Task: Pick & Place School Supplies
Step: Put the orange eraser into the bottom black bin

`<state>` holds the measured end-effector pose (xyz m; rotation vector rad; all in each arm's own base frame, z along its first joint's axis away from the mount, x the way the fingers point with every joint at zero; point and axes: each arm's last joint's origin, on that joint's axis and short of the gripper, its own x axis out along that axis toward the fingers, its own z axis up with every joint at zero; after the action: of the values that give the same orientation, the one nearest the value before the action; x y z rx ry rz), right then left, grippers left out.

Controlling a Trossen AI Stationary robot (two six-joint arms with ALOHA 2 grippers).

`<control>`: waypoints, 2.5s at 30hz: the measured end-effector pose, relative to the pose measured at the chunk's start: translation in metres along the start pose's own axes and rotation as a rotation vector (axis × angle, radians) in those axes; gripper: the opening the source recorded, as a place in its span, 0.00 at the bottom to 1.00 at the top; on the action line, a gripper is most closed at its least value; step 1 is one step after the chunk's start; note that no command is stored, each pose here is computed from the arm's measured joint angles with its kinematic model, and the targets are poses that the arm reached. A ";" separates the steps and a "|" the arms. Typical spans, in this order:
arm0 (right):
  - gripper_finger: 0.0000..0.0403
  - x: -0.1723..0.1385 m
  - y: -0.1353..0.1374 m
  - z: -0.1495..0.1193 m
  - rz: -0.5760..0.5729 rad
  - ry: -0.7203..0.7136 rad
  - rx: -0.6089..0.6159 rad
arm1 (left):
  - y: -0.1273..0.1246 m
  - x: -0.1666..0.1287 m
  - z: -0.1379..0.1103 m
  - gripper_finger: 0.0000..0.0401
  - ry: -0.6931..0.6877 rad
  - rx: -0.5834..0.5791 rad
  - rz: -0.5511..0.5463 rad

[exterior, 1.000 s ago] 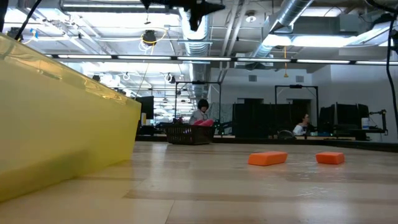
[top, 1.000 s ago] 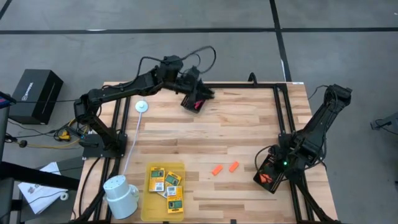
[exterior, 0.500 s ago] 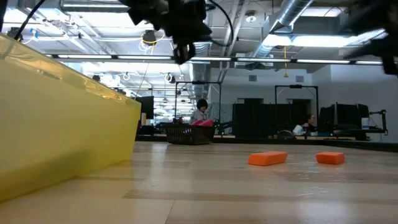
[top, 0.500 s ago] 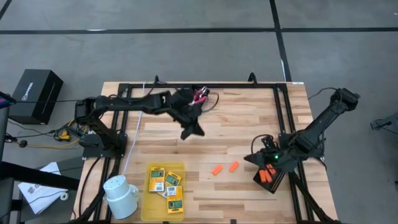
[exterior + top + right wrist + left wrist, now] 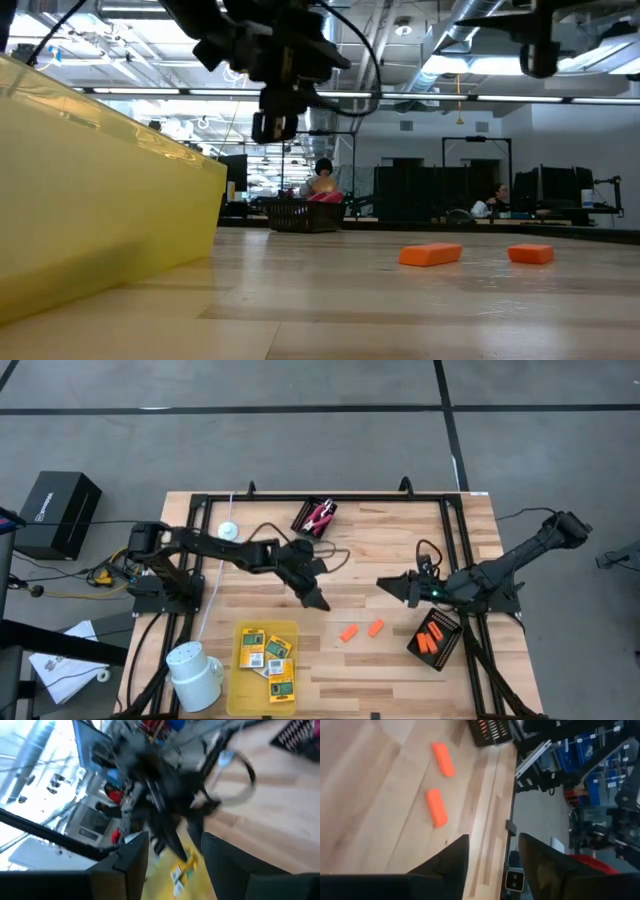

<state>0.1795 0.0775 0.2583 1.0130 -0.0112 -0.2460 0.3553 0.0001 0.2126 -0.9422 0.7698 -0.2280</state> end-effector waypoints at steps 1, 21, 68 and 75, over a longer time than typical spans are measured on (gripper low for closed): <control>0.43 0.001 0.001 0.002 0.008 -0.016 -0.006 | 0.001 0.007 -0.002 0.43 0.007 -0.010 -0.002; 0.44 0.016 0.021 0.040 0.057 -0.107 -0.159 | 0.031 0.096 0.007 0.41 0.048 -0.175 -0.020; 0.47 0.023 0.016 0.052 0.088 -0.096 -0.207 | 0.051 0.133 -0.005 0.32 0.114 -0.229 0.060; 0.47 0.024 0.014 0.055 0.086 -0.100 -0.207 | 0.053 0.133 -0.007 0.32 0.119 -0.233 0.083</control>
<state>0.1992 0.0334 0.2972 0.7917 -0.1178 -0.2145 0.4386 -0.0387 0.1024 -1.1212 0.9578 -0.1236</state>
